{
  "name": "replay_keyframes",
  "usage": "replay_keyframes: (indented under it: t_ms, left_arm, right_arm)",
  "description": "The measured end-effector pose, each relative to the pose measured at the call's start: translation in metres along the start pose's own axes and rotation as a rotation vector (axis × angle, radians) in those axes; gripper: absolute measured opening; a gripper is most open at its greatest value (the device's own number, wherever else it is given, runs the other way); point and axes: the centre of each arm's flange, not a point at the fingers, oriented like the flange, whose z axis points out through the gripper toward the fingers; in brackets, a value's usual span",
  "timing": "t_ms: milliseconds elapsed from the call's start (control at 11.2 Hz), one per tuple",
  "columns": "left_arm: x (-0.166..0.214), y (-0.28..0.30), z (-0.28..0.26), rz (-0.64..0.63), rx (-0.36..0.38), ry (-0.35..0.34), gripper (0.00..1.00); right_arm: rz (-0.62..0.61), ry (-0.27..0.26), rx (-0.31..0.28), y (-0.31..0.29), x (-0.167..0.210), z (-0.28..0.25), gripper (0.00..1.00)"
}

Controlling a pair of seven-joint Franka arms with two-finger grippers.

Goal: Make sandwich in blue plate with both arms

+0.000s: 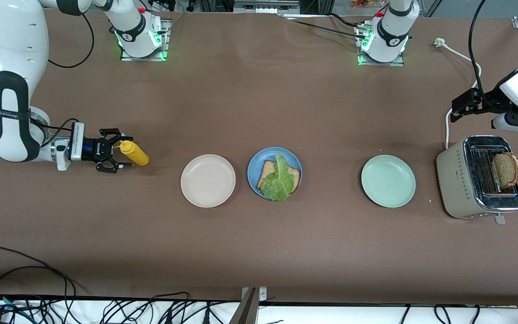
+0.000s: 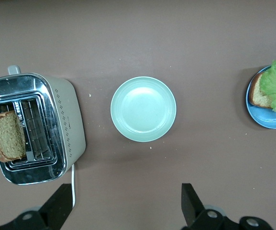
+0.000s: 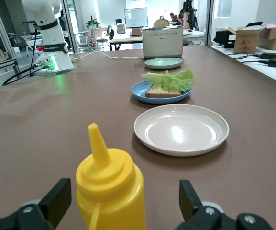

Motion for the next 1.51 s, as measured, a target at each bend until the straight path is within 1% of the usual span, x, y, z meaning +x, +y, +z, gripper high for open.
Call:
replay_keyframes:
  t_ms: [178, 356, 533, 711, 889, 978, 1156, 1244, 1511]
  left_arm:
    - [0.0, 0.0, 0.0, 0.0, 0.0, 0.0, 1.0]
    - [0.0, 0.0, 0.0, 0.0, 0.0, 0.0, 1.0]
    - [0.0, 0.0, 0.0, 0.0, 0.0, 0.0, 1.0]
    - [0.0, 0.0, 0.0, 0.0, 0.0, 0.0, 1.0]
    - [0.0, 0.0, 0.0, 0.0, 0.0, 0.0, 1.0]
    - [0.0, 0.0, 0.0, 0.0, 0.0, 0.0, 1.0]
    - [0.0, 0.0, 0.0, 0.0, 0.0, 0.0, 1.0]
    - [0.0, 0.0, 0.0, 0.0, 0.0, 0.0, 1.0]
    - [0.0, 0.0, 0.0, 0.0, 0.0, 0.0, 1.0]
  right_arm:
    - [0.064, 0.0, 0.0, -0.005, 0.0, -0.013, 1.0]
    - [0.1, -0.001, 0.003, -0.009, -0.001, -0.023, 1.0]
    - [0.16, -0.012, 0.029, -0.015, -0.002, -0.03, 1.0]
    - [0.218, -0.054, 0.047, -0.014, 0.005, -0.051, 1.0]
    - [0.307, -0.143, 0.059, -0.001, 0.03, -0.087, 1.0]
    - [0.367, -0.184, 0.073, 0.004, 0.05, -0.104, 1.0]
    - [0.47, -0.279, 0.075, 0.015, 0.091, -0.134, 1.0]
    - [0.524, -0.338, 0.066, 0.021, 0.112, -0.145, 1.0]
    - [0.697, -0.525, 0.001, 0.037, 0.188, -0.164, 1.0]
